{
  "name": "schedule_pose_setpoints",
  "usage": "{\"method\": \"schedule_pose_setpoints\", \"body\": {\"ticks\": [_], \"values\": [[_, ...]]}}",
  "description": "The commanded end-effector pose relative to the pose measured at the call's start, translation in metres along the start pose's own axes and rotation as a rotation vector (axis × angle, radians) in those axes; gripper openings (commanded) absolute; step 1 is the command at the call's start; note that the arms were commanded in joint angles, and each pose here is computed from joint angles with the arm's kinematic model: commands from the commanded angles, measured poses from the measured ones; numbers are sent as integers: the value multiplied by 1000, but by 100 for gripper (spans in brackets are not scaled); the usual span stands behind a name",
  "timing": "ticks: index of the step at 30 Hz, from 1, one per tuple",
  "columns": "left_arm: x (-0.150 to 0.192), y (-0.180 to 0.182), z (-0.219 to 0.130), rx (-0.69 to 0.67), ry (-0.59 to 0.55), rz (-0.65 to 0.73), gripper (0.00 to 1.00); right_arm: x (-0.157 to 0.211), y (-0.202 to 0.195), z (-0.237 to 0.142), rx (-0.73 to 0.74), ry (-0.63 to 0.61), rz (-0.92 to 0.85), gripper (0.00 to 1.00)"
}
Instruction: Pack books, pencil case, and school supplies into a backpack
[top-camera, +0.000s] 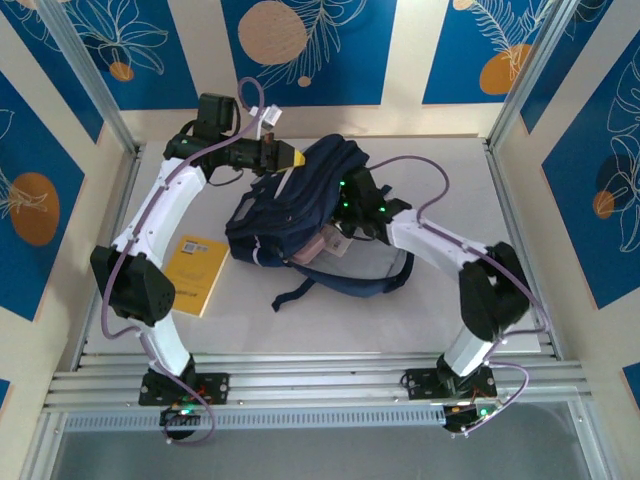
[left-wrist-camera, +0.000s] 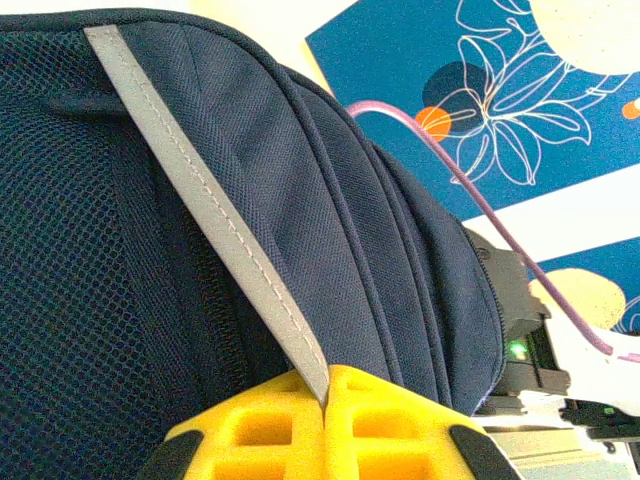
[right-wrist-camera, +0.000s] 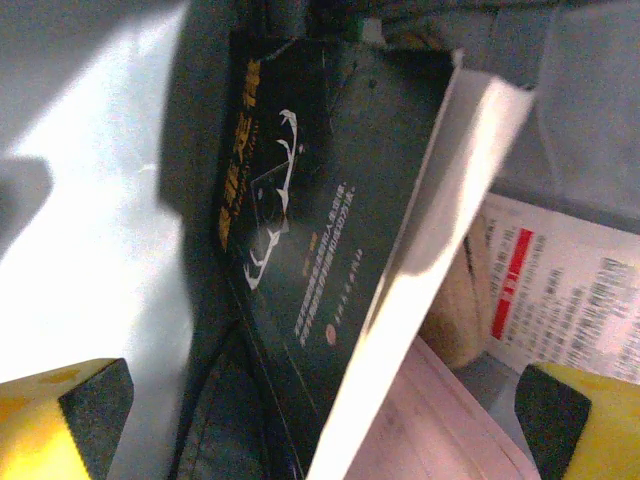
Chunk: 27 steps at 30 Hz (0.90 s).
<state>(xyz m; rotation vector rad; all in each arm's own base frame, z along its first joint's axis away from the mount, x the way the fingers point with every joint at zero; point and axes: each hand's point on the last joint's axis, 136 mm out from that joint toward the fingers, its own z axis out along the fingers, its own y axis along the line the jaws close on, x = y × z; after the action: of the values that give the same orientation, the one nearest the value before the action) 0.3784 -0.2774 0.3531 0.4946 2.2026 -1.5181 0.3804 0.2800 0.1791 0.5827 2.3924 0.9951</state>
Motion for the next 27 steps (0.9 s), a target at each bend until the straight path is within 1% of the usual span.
{"method": "schedule_pose_setpoints", "body": {"ticks": [1,4,6,8,10,13,15,17,18,20,21,22,24,26,27], "values": [[-10,-65,-27,128,-61,189,0,-8,-3,-23,-20,-55,-60,100],[-7,-56,-25,95,-66,168,0,-4,-23,-44,24,-78,-93,99],[-4,-50,-24,69,-70,152,0,-5,-44,-62,96,-127,-82,99],[2,-42,-20,22,-62,143,0,-8,-65,-82,150,-189,-54,97],[12,-33,-11,-28,-40,135,0,-10,-81,-105,174,-263,-32,93],[30,-21,8,-80,11,118,0,-15,-101,-136,220,-354,-7,92],[46,-11,24,-118,49,105,1,-20,-108,-157,241,-414,-8,92],[62,-1,40,-149,91,94,6,-23,-109,-173,241,-452,-26,92],[68,4,46,-165,107,84,10,-24,-109,-181,241,-469,-31,92],[78,14,53,-194,119,59,17,-25,-108,-191,229,-488,-44,92],[82,17,55,-203,123,49,23,-25,-108,-194,224,-495,-48,92],[85,20,54,-224,123,46,33,-25,-107,-196,216,-495,-53,92],[87,25,41,-315,110,71,51,-22,-94,-195,170,-460,-122,93],[87,34,15,-471,72,113,61,-16,-86,-195,159,-416,-153,96],[87,31,3,-513,46,131,66,-11,-79,-193,140,-385,-187,96]]}}
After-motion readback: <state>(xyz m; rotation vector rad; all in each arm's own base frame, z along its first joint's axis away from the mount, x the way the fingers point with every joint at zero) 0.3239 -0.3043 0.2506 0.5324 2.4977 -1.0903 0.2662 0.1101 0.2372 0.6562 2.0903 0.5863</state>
